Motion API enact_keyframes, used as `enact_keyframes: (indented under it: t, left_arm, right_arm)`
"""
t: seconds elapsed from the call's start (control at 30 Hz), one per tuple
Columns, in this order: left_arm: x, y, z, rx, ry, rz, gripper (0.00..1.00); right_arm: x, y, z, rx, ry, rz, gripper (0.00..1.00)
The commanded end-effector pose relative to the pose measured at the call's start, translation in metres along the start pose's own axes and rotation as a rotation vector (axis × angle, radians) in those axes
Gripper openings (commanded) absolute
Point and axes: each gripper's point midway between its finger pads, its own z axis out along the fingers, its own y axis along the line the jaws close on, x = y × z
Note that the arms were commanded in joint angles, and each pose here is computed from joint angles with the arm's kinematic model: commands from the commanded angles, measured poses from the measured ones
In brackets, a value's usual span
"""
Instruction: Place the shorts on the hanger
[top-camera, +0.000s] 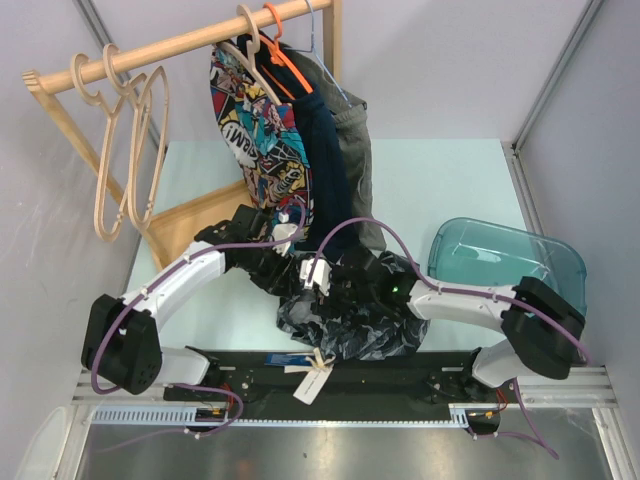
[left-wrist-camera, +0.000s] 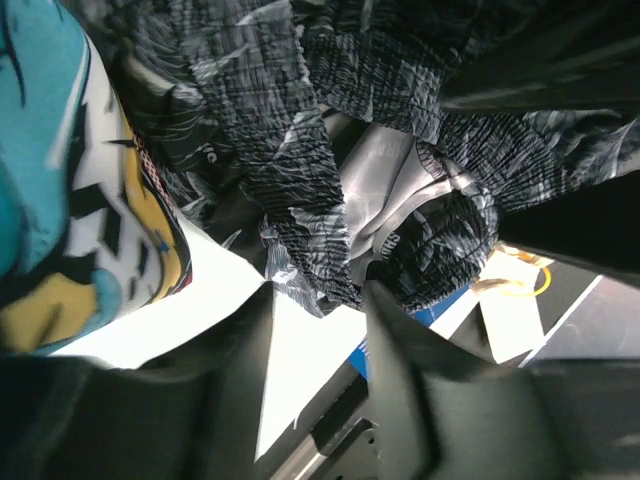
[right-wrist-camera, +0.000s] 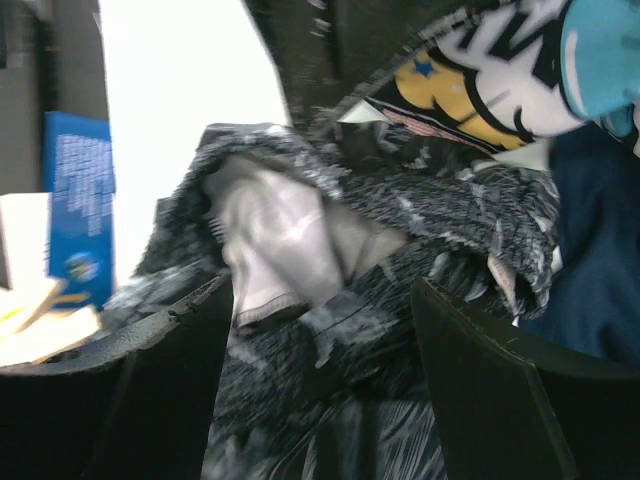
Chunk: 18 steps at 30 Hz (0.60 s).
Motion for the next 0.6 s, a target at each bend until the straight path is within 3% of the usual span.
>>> enact_keyframes:
  t: [0.0,0.2,0.3,0.4,0.43,0.53,0.57]
  left_arm:
    - [-0.017,-0.005,-0.012,0.02,-0.085,-0.05,0.52]
    - [-0.018,0.0,-0.015,-0.003,-0.096,-0.077,0.65]
    - [-0.019,0.002,-0.015,-0.008,-0.1,-0.084,0.69]
    - [-0.019,0.003,-0.013,-0.011,-0.096,-0.093,0.7]
    - [-0.018,0.004,-0.012,-0.009,-0.091,-0.097,0.7]
    - [-0.019,0.004,-0.009,-0.003,-0.098,-0.115,0.72]
    - [-0.02,0.003,-0.009,-0.001,-0.104,-0.112,0.73]
  right_arm:
    - [-0.012,-0.024,0.016,0.099,-0.065,-0.042,0.77]
    - [0.019,-0.034,0.023,0.131,0.03,-0.019,0.72]
    - [0.026,-0.047,0.018,0.174,0.047,0.009,0.57]
    - [0.026,-0.052,0.012,0.182,0.047,0.03,0.33]
    - [0.018,-0.054,0.007,0.189,0.029,0.026,0.18]
    - [0.007,-0.053,-0.003,0.187,0.009,0.019,0.0]
    - [0.006,-0.053,-0.006,0.188,0.007,0.02,0.0]
